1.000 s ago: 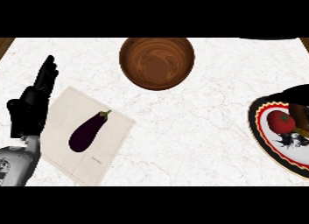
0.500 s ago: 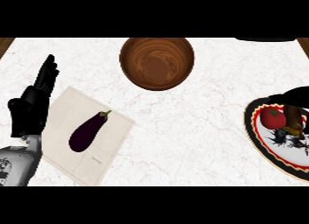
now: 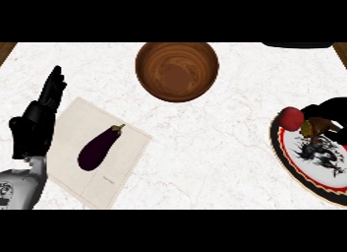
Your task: Pick the sweet potato from the plate and place it in the bowl
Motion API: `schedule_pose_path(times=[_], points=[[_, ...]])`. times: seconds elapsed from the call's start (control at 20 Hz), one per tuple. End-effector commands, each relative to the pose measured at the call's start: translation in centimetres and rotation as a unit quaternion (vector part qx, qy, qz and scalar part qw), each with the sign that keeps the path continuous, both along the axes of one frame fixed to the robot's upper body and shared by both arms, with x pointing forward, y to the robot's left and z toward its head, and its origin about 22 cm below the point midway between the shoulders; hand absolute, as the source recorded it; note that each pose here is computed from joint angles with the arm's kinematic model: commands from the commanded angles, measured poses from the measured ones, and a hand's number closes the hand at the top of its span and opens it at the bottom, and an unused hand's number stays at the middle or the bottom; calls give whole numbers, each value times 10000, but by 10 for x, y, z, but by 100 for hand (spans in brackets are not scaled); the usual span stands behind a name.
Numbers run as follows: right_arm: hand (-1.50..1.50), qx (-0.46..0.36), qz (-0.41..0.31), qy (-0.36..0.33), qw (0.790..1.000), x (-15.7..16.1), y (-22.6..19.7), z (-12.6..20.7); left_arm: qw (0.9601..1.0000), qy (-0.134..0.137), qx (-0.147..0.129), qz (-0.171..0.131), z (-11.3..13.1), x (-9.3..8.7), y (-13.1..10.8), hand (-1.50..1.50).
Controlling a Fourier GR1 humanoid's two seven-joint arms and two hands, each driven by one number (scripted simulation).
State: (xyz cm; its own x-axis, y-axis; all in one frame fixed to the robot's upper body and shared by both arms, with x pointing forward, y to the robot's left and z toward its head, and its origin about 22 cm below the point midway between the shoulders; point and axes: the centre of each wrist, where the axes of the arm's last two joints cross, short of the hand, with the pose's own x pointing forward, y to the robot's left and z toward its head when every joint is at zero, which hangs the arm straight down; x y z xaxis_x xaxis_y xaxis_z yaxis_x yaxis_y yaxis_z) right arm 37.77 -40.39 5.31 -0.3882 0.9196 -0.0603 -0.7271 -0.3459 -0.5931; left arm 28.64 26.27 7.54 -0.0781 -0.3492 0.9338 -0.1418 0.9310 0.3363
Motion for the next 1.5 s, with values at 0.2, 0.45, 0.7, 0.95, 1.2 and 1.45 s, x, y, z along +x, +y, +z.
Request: schedule_pose_path(times=[0.2,0.45,0.7,0.95,1.2,1.45], points=[[150,502,455,32,9977,2,24,-5,9999,26,40,128,16,-6,5,0],[150,2188,96,-797,9725,44,220,-18,9998,71,-27,-205,2,1,-12,0],[150,3402,-538,-1400,9283,39,314,2,9996,76,-21,-278,1,2,-13,0],[150,4105,-1466,-2744,8572,51,333,64,9983,156,-52,-564,-2,4,-26,0],[150,4189,-2443,-3796,7879,52,354,112,9972,107,-13,-740,6,11,-37,0],[150,4040,-3335,-4476,7247,45,382,144,9966,92,6,-816,8,15,-41,0]])
